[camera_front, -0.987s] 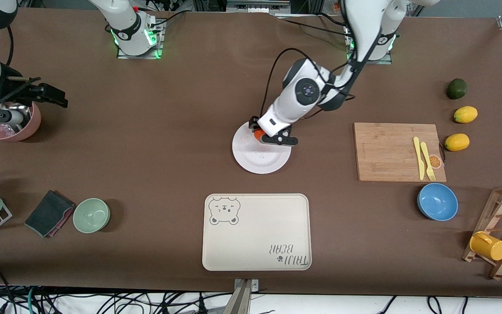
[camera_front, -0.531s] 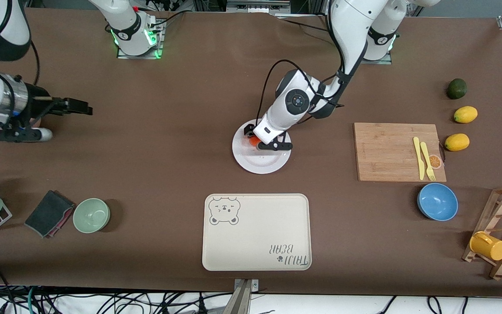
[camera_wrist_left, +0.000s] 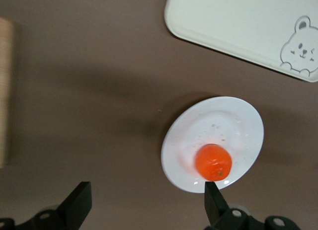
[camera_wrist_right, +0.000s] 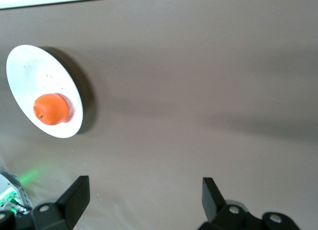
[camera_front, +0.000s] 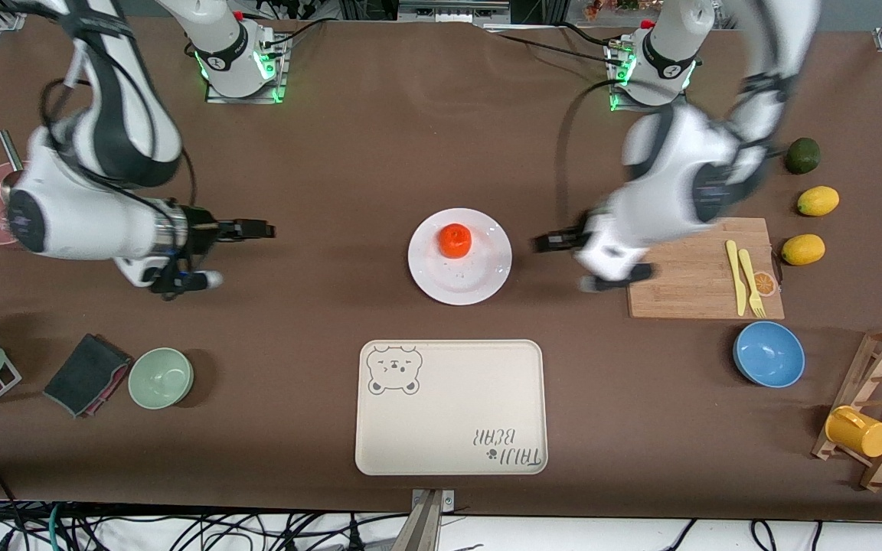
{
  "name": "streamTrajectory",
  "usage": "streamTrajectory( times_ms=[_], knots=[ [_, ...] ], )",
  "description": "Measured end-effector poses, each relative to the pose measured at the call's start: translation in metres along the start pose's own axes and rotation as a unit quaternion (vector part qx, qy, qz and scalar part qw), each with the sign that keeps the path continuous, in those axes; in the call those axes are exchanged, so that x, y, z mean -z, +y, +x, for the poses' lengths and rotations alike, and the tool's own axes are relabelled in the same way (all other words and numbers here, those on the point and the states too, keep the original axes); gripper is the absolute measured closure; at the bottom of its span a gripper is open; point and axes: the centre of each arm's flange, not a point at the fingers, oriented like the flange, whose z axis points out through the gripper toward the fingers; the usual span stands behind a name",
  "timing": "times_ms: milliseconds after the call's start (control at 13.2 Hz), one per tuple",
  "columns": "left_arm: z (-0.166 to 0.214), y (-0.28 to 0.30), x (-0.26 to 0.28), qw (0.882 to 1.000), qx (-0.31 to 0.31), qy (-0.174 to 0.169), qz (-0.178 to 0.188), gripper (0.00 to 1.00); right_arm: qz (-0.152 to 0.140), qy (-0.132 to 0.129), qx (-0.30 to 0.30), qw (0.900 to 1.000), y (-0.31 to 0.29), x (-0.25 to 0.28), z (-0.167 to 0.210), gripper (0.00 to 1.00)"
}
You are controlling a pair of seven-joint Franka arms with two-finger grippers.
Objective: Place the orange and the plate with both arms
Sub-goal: 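Release the orange and withdraw the left gripper while the right gripper approaches the plate, then grip the white plate rim with the right gripper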
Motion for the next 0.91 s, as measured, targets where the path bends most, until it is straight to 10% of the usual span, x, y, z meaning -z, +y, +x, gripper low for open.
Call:
streamTrajectory(
  times_ms=[304,911],
  knots=[
    [-0.009,-0.124,0.111,0.993,-0.039,0.043,0.108,0.0,0.074,0.017,-0.021,0.997,-0.031,-0.086,0.013,0.0],
    [-0.038,-0.186,0.185,0.987,-0.027,0.094,0.127,0.0,0.127,0.071,-0.042,0.989,-0.09,-0.208,0.001,0.0]
  ],
)
